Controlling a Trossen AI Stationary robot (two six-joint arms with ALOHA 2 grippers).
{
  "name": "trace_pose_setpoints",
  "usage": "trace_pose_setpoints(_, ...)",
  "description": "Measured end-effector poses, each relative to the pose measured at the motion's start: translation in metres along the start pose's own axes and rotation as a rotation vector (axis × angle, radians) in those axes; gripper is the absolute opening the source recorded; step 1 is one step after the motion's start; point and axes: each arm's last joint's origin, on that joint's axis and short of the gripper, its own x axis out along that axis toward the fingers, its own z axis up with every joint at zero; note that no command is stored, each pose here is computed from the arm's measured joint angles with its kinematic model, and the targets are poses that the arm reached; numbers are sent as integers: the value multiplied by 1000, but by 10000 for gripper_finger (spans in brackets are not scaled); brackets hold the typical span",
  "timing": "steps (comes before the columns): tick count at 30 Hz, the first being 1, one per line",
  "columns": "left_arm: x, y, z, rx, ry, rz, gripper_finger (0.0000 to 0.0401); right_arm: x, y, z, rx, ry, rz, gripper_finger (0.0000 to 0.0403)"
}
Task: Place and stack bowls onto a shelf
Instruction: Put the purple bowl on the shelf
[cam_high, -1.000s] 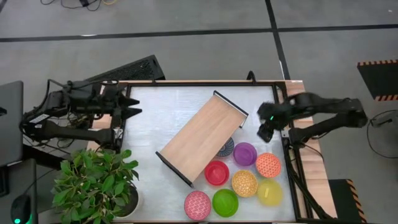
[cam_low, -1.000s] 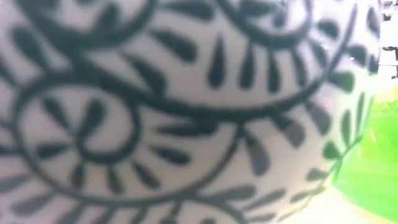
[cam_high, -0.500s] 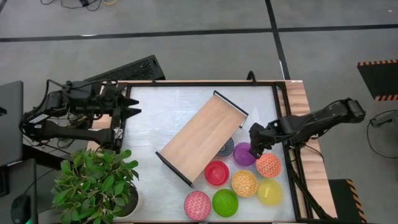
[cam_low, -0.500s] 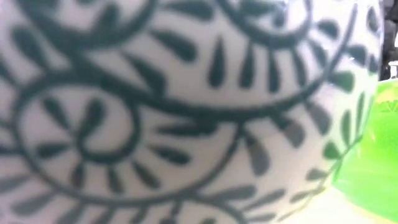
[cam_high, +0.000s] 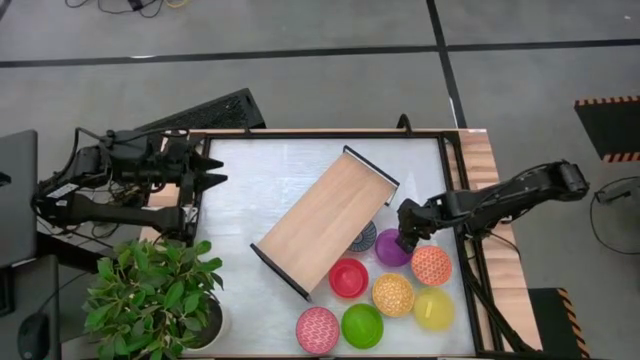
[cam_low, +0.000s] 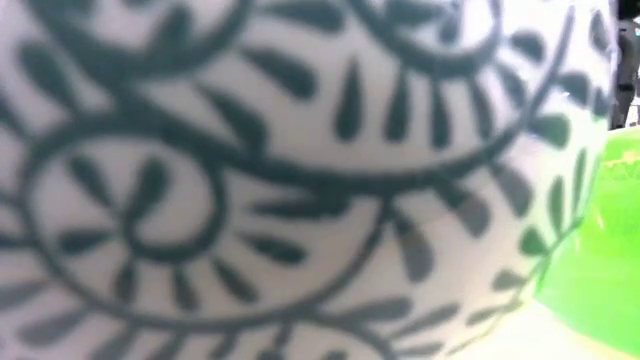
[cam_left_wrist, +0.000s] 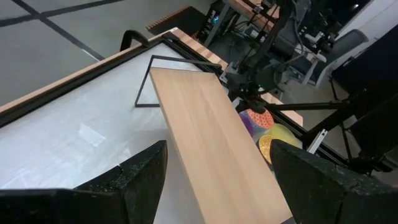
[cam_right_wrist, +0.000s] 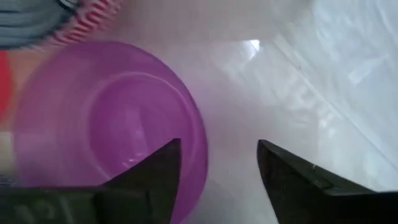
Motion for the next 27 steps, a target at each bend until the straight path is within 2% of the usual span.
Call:
trace_pose_setpoints(4,0,0,0,-2,0,0,270,12,-1,-3,-16,61,-39,140)
trace_pose_setpoints(8,0,0,0,-2,-1,0,270,14,4,1,-31,78,-44,31)
trace_pose_setpoints(9,0,0,0,-2,0,0,270,12,6,3,-37,71,-36,22)
trace_pose_setpoints(13,0,0,0,-1,0,0,270,-4,10,10,-38,89,-59,23)
trace_pose_setpoints(18,0,0,0,0,0,0,270,-41,13,21,-62,117,-117,23)
trace_pose_setpoints(23,0,0,0,0,2,2,270,-103,25,42,-54,83,-9,23)
trace_pose_setpoints(27,0,1,-2,1,18,11,270,-156,42,64,-80,-46,105,23)
